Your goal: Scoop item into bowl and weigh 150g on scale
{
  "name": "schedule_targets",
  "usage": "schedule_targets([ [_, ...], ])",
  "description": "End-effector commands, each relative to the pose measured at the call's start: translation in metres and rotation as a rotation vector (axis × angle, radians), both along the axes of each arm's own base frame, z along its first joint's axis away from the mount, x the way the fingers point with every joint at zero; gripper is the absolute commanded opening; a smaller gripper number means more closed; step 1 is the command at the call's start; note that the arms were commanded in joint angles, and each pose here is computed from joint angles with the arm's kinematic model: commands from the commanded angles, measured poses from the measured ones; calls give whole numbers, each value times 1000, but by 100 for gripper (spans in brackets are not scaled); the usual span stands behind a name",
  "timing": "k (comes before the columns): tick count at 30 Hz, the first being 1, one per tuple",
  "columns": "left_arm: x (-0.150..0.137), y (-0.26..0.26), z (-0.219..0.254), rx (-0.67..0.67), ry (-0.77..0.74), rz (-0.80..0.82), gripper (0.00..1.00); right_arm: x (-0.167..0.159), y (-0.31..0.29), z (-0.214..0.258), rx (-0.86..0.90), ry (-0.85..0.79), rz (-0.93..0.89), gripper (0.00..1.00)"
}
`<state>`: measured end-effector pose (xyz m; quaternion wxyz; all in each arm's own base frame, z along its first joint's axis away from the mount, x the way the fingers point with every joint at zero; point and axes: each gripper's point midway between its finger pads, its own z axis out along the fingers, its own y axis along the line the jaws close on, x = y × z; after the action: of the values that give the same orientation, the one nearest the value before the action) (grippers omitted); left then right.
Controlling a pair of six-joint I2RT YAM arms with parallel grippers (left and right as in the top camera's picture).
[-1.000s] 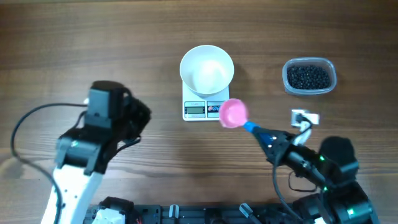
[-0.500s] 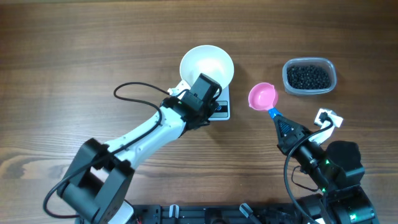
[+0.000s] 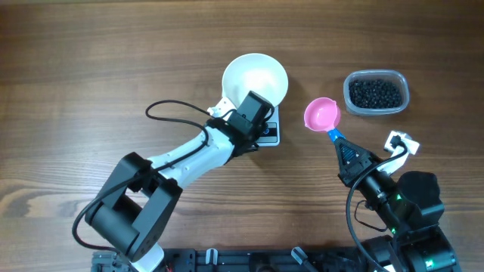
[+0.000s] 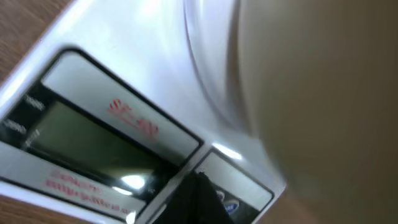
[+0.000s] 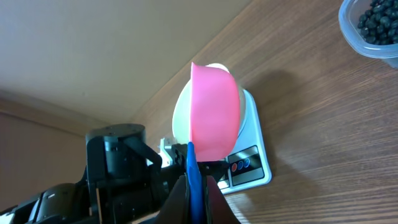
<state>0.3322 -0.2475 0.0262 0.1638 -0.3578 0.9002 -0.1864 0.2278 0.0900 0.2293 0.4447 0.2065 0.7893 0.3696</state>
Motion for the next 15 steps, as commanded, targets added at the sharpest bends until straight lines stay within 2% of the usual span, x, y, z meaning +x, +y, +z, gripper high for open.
schedule_targets([
  [1, -5, -11, -5, 4, 7, -19, 4, 2, -7, 7, -2, -27, -40, 4],
  [15, 0, -4, -4, 18, -5, 3, 4, 2, -7, 7, -3, -27, -38, 5],
])
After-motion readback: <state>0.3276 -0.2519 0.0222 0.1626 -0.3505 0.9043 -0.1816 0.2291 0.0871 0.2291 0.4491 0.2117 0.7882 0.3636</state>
